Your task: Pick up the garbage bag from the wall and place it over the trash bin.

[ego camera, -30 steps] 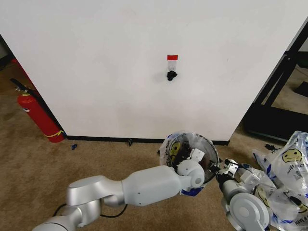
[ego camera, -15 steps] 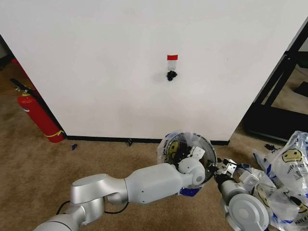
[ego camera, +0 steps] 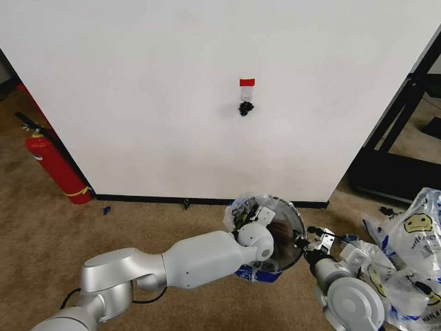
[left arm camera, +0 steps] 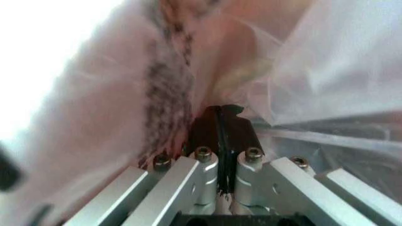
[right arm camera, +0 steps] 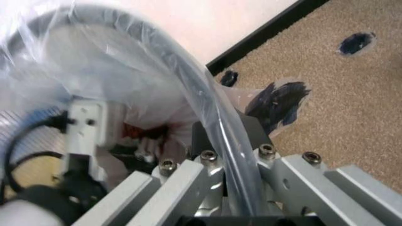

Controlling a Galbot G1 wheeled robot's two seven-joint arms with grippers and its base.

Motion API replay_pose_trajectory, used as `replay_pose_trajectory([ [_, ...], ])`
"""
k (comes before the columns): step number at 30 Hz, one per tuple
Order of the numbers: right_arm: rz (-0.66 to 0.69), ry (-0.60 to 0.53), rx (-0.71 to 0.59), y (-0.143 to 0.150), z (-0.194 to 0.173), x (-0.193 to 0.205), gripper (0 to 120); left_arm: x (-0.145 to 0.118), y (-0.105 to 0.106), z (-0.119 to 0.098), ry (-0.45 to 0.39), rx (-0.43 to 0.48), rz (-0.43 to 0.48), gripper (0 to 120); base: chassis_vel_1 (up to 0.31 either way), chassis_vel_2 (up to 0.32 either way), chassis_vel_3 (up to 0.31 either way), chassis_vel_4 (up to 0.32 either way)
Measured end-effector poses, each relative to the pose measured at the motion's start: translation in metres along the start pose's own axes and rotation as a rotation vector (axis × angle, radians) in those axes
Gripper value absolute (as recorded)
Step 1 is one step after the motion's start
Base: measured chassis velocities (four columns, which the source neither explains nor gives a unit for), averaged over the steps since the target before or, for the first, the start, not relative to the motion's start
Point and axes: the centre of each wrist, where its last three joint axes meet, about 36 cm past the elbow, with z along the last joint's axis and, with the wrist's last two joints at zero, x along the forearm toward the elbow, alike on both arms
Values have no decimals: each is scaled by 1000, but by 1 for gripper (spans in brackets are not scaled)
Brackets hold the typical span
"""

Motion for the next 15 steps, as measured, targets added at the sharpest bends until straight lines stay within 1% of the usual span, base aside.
replay_pose_trajectory([
  [3, 2, 1, -4, 0, -1, 0, 0, 4, -1, 1, 4, 6, 17, 0, 0, 0, 0, 0],
  [7, 30, -8, -32, -3, -3, -5, 0, 24, -5, 6, 16, 8, 83, 0, 0, 0, 0, 0],
  [9, 35, 1, -52, -4, 0, -7, 0, 34, -9, 6, 8, 7, 116, 0, 0, 0, 0, 0],
  [10, 35, 1, -52, -4, 0, -7, 0, 34, -9, 6, 8, 7, 116, 0, 0, 0, 0, 0],
  [13, 48, 3, -71, -6, 4, -12, 0, 48, -11, 2, -9, 11, 146, 0, 0, 0, 0, 0],
  [15, 56, 13, -91, -8, 7, -17, 0, 63, -8, -4, -33, 16, 170, 0, 0, 0, 0, 0],
])
